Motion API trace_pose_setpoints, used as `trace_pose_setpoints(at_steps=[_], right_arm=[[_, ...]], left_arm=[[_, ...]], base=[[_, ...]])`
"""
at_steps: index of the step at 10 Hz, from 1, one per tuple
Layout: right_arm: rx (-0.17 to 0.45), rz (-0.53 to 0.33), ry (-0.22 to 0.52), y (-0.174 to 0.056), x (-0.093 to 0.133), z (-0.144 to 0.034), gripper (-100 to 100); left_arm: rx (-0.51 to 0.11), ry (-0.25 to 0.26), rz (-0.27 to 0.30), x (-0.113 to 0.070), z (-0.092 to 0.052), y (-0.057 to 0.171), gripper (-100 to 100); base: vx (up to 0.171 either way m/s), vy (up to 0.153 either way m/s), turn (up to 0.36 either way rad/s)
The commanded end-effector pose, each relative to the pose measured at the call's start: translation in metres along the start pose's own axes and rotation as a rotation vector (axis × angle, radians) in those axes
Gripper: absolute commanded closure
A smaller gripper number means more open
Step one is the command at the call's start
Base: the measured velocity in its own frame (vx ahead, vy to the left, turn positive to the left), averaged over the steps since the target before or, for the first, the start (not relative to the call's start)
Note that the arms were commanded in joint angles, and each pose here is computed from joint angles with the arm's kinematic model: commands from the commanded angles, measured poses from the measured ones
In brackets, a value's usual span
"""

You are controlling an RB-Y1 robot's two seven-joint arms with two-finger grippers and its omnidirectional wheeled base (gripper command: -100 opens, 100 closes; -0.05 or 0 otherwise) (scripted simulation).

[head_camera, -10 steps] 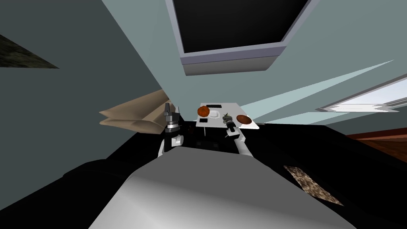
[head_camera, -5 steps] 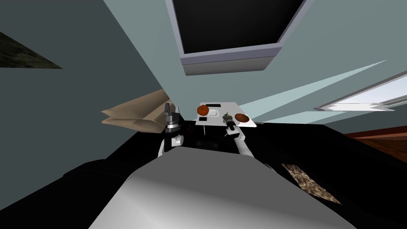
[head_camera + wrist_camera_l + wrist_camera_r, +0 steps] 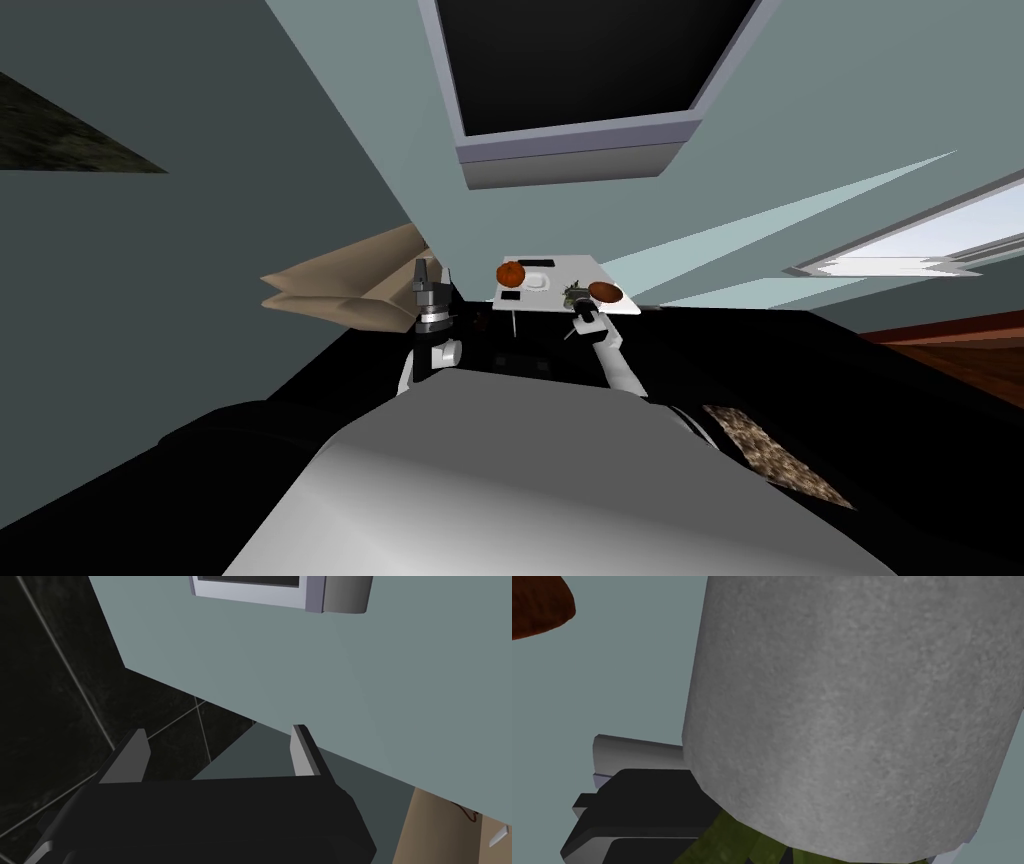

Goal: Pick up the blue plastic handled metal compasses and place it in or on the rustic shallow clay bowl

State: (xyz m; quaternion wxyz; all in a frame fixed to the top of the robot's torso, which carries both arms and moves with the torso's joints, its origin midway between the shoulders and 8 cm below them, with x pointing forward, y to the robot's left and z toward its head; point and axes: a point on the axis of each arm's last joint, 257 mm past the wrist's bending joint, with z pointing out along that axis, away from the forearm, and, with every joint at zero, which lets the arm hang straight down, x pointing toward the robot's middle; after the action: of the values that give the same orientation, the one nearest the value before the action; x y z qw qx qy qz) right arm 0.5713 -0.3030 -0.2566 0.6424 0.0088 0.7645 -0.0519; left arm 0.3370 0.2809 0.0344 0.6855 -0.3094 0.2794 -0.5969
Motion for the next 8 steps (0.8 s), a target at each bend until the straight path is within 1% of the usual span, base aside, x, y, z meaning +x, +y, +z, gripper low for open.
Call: trace_pose_setpoints(at_steps=[1,2,3,4,8], right_arm=[[0.034,0.004,0.009,-0.020,-0.004,0.003,100],[0.069,0.007,0.013,-0.041,-0.010,0.005,100],[0.088,0.009,0.014,-0.053,-0.014,0.006,100],[0.131,0.013,0.014,-0.079,-0.023,0.007,100],[0.219,0.025,0.001,-0.133,-0.044,0.007,100]], left_arm=[[0.000,0.000,0.000,0.000,0.000,0.000,0],[0.000,0.000,0.000,0.000,0.000,0.000,0],[0.000,0.000,0.000,0.000,0.000,0.000,0],[0.000,0.000,0.000,0.000,0.000,0.000,0],[0.000,0.000,0.000,0.000,0.000,0.000,0]], base=[[-0.042,-0.007,-0.022],[-0.021,-0.008,-0.015],[-0.010,-0.010,-0.018],[0.002,-0.011,-0.024],[0.019,-0.009,-0.016]])
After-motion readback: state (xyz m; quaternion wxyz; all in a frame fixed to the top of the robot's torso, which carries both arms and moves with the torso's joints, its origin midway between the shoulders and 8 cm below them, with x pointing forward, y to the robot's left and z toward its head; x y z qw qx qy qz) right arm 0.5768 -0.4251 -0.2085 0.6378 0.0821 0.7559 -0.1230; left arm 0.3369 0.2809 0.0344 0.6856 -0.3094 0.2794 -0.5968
